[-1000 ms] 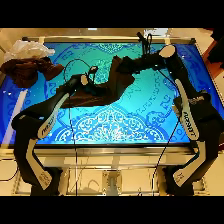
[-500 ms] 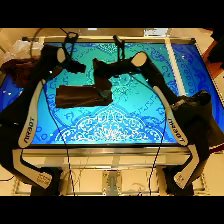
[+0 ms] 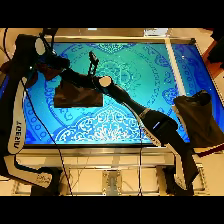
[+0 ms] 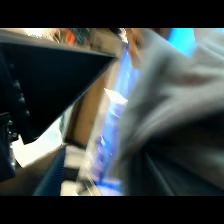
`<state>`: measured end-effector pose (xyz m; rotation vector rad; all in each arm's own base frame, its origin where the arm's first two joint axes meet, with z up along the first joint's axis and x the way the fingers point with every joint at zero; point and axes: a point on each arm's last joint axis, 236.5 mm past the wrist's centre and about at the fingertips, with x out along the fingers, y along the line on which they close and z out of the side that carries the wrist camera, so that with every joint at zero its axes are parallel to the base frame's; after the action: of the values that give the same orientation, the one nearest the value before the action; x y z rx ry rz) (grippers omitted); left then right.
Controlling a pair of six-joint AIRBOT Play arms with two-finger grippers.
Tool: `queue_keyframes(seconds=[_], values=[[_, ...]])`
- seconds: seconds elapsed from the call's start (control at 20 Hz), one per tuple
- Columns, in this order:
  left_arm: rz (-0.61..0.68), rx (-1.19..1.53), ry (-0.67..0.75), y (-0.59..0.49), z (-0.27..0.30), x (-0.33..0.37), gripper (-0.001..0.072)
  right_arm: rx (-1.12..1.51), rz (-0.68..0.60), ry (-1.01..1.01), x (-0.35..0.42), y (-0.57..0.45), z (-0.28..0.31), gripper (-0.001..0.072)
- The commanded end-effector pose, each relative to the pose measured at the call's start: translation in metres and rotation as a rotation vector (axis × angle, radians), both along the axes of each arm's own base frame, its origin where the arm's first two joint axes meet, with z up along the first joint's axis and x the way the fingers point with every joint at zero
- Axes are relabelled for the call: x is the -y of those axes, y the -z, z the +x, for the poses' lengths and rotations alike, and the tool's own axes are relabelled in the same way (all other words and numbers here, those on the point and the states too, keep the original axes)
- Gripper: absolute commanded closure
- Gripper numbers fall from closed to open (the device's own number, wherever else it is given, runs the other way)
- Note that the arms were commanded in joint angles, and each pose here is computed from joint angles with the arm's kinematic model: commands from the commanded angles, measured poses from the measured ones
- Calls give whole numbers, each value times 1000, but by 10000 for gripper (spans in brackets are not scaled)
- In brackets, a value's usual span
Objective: Fold the shirts.
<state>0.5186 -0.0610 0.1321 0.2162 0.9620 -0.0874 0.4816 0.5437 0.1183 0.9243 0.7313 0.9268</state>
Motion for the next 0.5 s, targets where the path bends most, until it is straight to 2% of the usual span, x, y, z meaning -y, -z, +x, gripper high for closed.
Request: queue_keyframes(seconds=[0.0, 0.2, 0.35, 0.45], values=[[7, -24, 2, 2, -5, -2, 696, 1, 91, 118, 17, -16, 32, 170], [8, -26, 2, 2, -6, -2, 696, 70, -59, 23, 87, 2, 66, 175], [7, -20, 3, 2, -5, -2, 696, -137, -156, 41, 163, 57, 90, 176], [6, -16, 3, 1, -4, -2, 695, -299, -256, 50, 199, 102, 86, 175]])
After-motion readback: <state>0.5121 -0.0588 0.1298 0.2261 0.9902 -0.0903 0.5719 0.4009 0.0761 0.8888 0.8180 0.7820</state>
